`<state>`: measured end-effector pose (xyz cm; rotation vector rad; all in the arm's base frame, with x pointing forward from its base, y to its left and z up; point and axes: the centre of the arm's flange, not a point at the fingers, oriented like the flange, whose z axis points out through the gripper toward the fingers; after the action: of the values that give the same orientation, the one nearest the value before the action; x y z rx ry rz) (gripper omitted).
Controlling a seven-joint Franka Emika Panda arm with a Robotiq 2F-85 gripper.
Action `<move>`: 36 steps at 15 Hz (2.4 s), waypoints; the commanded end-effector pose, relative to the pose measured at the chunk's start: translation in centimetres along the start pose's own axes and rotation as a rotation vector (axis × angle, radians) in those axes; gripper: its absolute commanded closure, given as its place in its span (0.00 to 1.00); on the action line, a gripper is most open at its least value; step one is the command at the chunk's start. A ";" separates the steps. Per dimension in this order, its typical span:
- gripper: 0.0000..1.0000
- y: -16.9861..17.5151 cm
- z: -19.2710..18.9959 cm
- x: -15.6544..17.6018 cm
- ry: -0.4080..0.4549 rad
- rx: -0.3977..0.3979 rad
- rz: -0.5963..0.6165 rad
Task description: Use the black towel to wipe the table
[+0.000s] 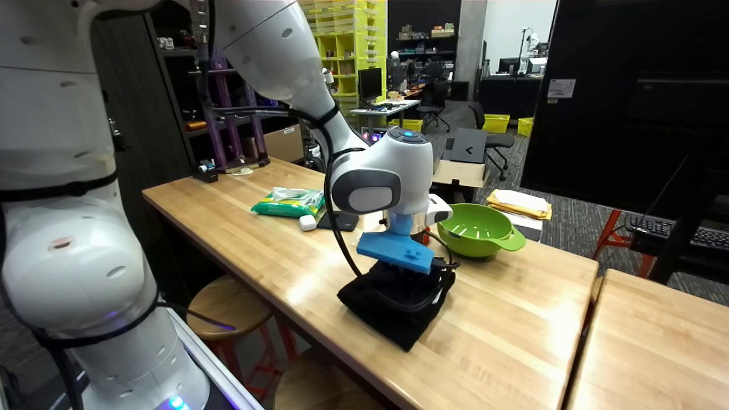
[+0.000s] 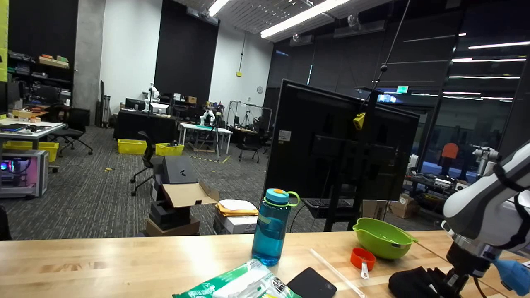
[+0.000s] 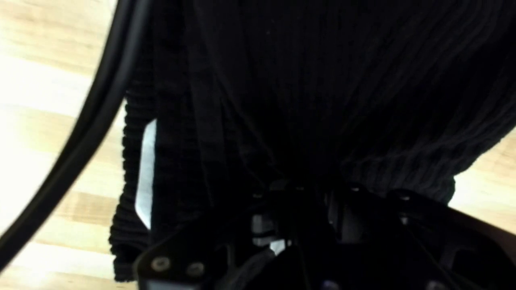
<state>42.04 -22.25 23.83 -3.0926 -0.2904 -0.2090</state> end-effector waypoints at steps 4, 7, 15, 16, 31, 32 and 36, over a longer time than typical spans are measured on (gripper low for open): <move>0.97 -5.9 3.6 2.9 -0.025 0.095 -0.091; 0.97 -8.0 4.8 2.4 -0.022 0.130 -0.114; 0.97 -10.0 4.6 3.2 -0.020 0.153 -0.139; 0.97 -9.2 4.3 2.7 -0.018 0.148 -0.122; 0.97 -9.2 2.9 1.6 -0.025 0.146 -0.112; 0.97 -9.7 3.0 2.1 -0.025 0.151 -0.126; 0.97 -12.8 3.3 3.8 -0.048 0.212 -0.142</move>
<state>43.07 -11.91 23.39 -2.9271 -0.4911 -0.2081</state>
